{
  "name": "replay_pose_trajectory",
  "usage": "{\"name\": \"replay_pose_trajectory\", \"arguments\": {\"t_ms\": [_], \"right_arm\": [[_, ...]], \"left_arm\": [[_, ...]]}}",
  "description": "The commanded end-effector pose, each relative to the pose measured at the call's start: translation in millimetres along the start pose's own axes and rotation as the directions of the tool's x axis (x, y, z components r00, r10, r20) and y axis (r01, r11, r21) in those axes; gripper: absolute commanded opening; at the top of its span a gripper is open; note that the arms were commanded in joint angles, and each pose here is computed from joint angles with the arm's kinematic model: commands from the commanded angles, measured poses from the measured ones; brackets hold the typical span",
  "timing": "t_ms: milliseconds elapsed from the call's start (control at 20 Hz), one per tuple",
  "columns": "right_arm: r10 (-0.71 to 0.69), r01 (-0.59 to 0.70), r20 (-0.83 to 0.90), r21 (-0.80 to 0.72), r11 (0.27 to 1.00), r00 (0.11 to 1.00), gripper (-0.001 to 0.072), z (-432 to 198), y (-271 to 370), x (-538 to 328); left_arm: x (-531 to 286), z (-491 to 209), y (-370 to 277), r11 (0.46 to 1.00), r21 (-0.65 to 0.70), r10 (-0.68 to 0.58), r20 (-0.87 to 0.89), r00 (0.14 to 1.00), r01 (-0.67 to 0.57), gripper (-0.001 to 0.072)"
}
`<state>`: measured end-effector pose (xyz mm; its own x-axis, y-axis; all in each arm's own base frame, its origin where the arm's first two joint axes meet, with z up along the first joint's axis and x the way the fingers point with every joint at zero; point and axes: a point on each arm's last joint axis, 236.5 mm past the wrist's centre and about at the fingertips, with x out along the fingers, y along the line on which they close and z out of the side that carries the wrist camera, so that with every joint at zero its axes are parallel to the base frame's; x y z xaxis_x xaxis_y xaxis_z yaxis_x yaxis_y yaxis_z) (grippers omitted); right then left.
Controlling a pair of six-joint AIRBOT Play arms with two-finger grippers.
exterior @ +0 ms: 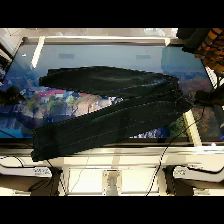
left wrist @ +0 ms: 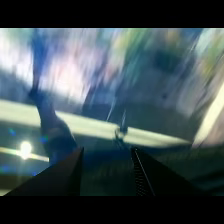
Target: Fold the clothes and pants, and hang the long-sleeved shirts on hangers.
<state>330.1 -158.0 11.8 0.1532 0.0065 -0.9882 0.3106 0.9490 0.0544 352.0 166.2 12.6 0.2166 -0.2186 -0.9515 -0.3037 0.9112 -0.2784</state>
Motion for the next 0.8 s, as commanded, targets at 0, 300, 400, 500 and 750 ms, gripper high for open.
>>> {"name": "replay_pose_trajectory", "arguments": {"t_ms": [0,300,400,500,750], "right_arm": [[0.026,-0.026,0.016,-0.001,1.0,1.0,0.0347,-53,14,16],[0.026,-0.023,0.127,-0.03,0.999,0.992,0.0339,-76,26,-18],[0.017,-0.01,0.176,-0.037,0.999,0.984,0.0339,-75,26,-32],[0.015,-0.008,0.185,-0.039,0.999,0.983,0.0339,-77,27,-38],[0.02,-0.013,0.164,-0.041,0.999,0.986,0.0339,-82,28,-37]], "left_arm": [[30,-72,19,0.999,-0.033,-0.012,-0.026,1.0,0.011,0.0358],[63,-109,28,0.995,-0.1,-0.019,-0.068,0.997,0.012,0.0358],[62,-119,42,0.993,-0.108,0.038,-0.112,0.993,-0.05,0.0358],[58,-131,66,0.978,-0.136,0.138,-0.162,0.977,-0.161,0.0358],[60,-123,66,0.979,-0.135,0.136,-0.129,0.982,-0.153,0.0357]]}}
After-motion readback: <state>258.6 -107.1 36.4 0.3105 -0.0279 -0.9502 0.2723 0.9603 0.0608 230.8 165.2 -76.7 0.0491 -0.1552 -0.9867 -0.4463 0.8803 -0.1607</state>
